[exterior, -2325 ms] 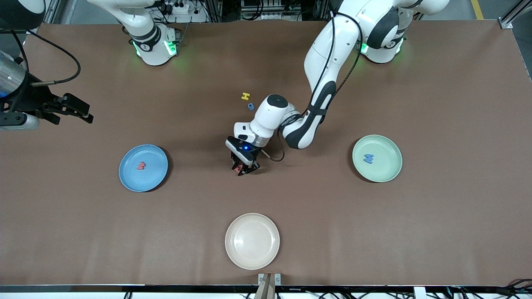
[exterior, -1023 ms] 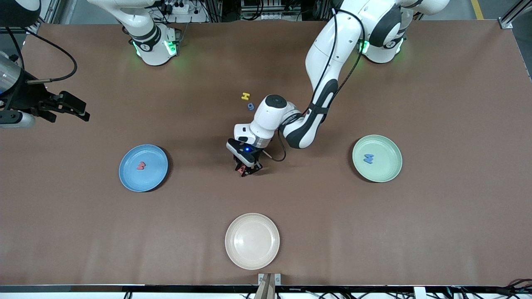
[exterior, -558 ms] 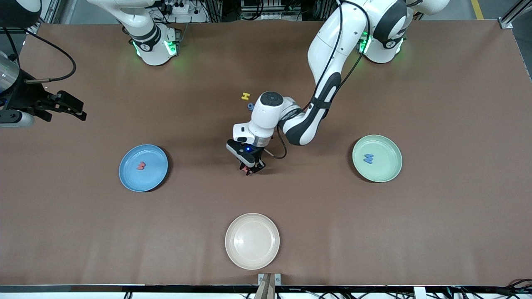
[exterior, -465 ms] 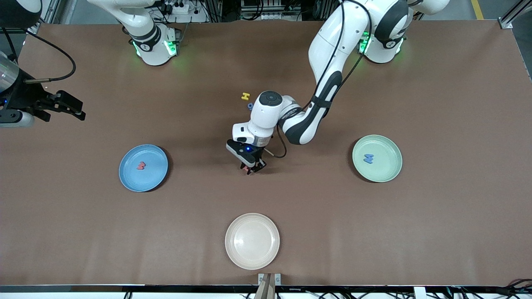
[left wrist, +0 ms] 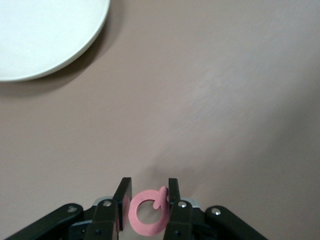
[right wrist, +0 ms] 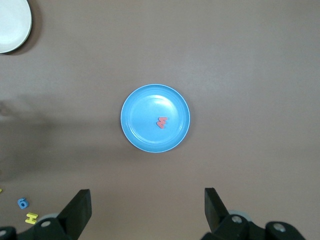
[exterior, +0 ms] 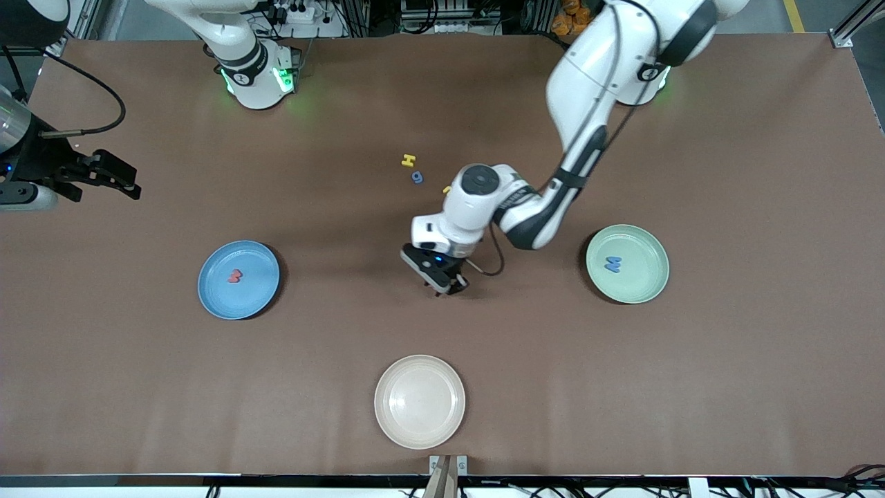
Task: Sort upper and lower case letters into plates
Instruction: 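Carry the Q onto the green plate and open the left gripper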
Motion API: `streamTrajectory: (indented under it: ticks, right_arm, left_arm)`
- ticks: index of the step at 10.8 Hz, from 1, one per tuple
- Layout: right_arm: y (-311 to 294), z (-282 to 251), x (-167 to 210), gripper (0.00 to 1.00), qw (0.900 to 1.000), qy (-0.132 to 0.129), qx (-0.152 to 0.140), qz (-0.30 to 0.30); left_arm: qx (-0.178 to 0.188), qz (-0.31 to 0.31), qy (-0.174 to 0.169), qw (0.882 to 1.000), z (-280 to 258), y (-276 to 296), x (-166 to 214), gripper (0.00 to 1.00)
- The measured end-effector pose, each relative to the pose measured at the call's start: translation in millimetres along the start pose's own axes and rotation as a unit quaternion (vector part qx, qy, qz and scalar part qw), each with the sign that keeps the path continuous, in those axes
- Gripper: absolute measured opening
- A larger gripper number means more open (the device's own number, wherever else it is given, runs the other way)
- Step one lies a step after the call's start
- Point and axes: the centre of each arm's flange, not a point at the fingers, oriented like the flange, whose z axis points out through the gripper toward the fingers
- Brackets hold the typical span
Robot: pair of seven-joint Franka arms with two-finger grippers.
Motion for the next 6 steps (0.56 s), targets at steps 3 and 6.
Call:
streamTrajectory:
  ticks: [3,6]
  right_arm:
    - [5,0,-2,1.00,1.000,-0.004,-0.002,0.004]
    - [4,-1,-2,1.00,1.000,-0.005,-0.002,0.003]
  left_arm:
    - [-0.020,0.036,-0.036,0.998,-35,-55,-20,0.34]
    - [-0.018,0.072,-0.070,0.995,-52,-72,-62,0.34]
